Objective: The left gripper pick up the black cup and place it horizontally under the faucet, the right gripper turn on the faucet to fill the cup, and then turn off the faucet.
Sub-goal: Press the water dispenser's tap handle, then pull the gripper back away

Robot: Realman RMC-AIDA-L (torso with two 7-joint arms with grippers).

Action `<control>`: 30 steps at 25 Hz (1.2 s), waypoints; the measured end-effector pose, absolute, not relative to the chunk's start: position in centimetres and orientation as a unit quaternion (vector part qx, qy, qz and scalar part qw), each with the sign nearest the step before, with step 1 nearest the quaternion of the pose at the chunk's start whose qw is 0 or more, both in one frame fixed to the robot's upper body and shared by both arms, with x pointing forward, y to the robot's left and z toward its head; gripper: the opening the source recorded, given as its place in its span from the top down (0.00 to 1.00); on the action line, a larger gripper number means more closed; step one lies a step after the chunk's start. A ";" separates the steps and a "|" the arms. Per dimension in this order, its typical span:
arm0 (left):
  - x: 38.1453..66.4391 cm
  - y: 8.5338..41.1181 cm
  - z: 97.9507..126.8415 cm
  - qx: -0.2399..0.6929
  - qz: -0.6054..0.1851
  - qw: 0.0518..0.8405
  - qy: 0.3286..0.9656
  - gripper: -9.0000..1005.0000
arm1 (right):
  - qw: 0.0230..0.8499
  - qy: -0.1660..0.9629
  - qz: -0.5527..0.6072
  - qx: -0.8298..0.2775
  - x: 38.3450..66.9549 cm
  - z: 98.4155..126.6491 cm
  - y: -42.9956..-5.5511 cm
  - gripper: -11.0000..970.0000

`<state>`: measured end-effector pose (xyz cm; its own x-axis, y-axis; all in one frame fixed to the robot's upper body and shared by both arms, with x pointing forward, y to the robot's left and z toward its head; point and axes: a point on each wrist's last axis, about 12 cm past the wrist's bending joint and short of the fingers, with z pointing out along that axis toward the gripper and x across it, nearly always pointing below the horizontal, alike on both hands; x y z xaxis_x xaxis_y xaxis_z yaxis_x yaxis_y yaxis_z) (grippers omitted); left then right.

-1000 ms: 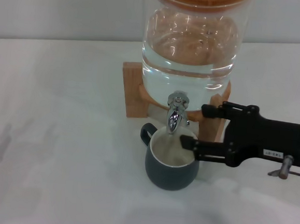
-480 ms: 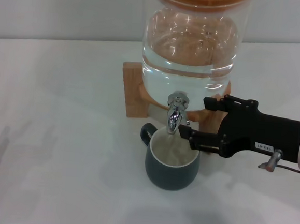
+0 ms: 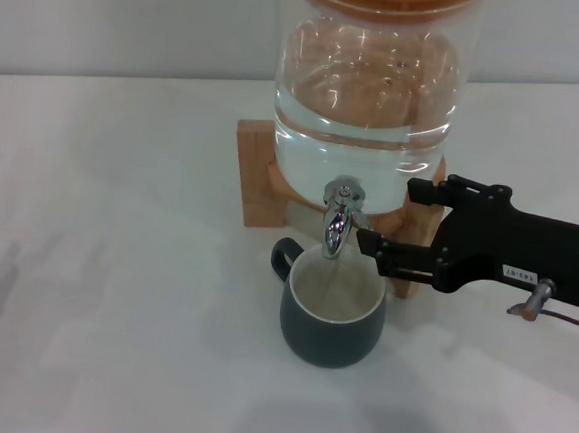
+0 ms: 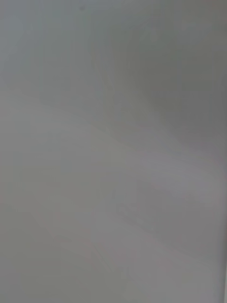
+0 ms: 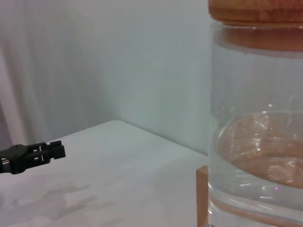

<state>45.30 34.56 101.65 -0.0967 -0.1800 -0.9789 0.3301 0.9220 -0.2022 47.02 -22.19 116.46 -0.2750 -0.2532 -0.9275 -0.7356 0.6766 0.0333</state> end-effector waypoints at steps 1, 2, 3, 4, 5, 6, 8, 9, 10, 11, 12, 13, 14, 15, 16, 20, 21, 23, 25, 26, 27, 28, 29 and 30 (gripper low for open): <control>45.3 34.6 101.7 0.052 -0.190 0.670 0.716 0.49 | 0.508 0.763 0.236 -0.324 47.0 116.5 -22.3 0.15; 45.3 34.6 101.7 0.052 -0.190 0.670 0.716 0.49 | 0.508 0.763 0.235 -0.323 47.1 116.5 -22.4 0.15; 45.3 34.6 101.6 0.052 -0.190 0.670 0.716 0.49 | 0.509 0.763 0.233 -0.322 47.1 116.5 -22.5 0.15; 45.3 34.6 101.6 0.052 -0.190 0.670 0.716 0.49 | 0.510 0.764 0.231 -0.321 47.2 116.6 -22.7 0.15; 45.3 34.6 101.7 0.053 -0.190 0.670 0.716 0.49 | 0.511 0.764 0.229 -0.320 47.2 116.6 -22.8 0.15; 45.3 34.5 101.7 0.053 -0.190 0.670 0.715 0.49 | 0.511 0.765 0.226 -0.320 47.2 116.6 -22.9 0.15; 45.3 34.5 101.7 0.053 -0.191 0.670 0.715 0.49 | 0.512 0.766 0.219 -0.321 47.3 116.7 -23.1 0.15; 45.3 34.5 101.7 0.053 -0.191 0.670 0.715 0.49 | 0.513 0.766 0.216 -0.322 47.3 116.7 -23.2 0.15; 45.3 34.5 101.7 0.053 -0.191 0.670 0.715 0.49 | 0.514 0.766 0.213 -0.321 47.4 116.8 -23.3 0.15; 45.3 34.5 101.7 0.053 -0.191 0.670 0.715 0.49 | 0.515 0.767 0.211 -0.321 47.4 116.8 -23.5 0.15; 45.4 34.5 101.7 0.053 -0.191 0.670 0.715 0.49 | 0.516 0.767 0.208 -0.320 47.5 116.9 -23.7 0.15; 45.4 34.5 101.7 0.053 -0.191 0.670 0.715 0.49 | 0.517 0.767 0.207 -0.319 47.6 116.9 -23.7 0.15; 45.4 34.5 101.7 0.053 -0.191 0.670 0.715 0.49 | 0.517 0.768 0.206 -0.318 47.6 116.9 -23.9 0.15; 45.4 34.5 101.7 0.053 -0.191 0.671 0.715 0.49 | 0.518 0.768 0.205 -0.317 47.7 116.9 -23.9 0.15; 45.4 34.5 101.7 0.053 -0.192 0.671 0.715 0.49 | 0.518 0.768 0.202 -0.316 47.8 116.9 -24.1 0.15; 45.5 34.5 101.8 0.053 -0.194 0.672 0.713 0.49 | 0.519 0.768 0.201 -0.317 48.0 116.9 -24.1 0.15; 45.5 34.4 101.8 0.054 -0.194 0.672 0.713 0.49 | 0.519 0.767 0.201 -0.319 48.0 117.0 -24.1 0.15; 45.5 34.4 101.8 0.054 -0.195 0.673 0.712 0.49 | 0.519 0.766 0.201 -0.322 48.1 117.0 -24.0 0.15; 45.5 34.4 101.8 0.054 -0.195 0.673 0.712 0.49 | 0.520 0.766 0.201 -0.322 48.2 117.0 -24.1 0.15; 45.5 34.4 101.8 0.054 -0.195 0.673 0.712 0.49 | 0.520 0.765 0.201 -0.322 48.3 117.0 -24.1 0.15; 45.5 34.4 101.8 0.054 -0.195 0.673 0.712 0.49 | 0.520 0.765 0.201 -0.323 48.3 117.0 -24.1 0.15; 45.5 34.4 101.8 0.054 -0.195 0.673 0.711 0.49 | 0.520 0.764 0.201 -0.324 48.4 117.0 -24.1 0.15; 45.5 34.4 101.8 0.054 -0.195 0.673 0.711 0.49 | 0.520 0.764 0.202 -0.324 48.4 117.0 -24.1 0.15; 45.5 34.4 101.8 0.054 -0.195 0.673 0.711 0.49 | 0.520 0.763 0.202 -0.325 48.4 117.0 -24.1 0.15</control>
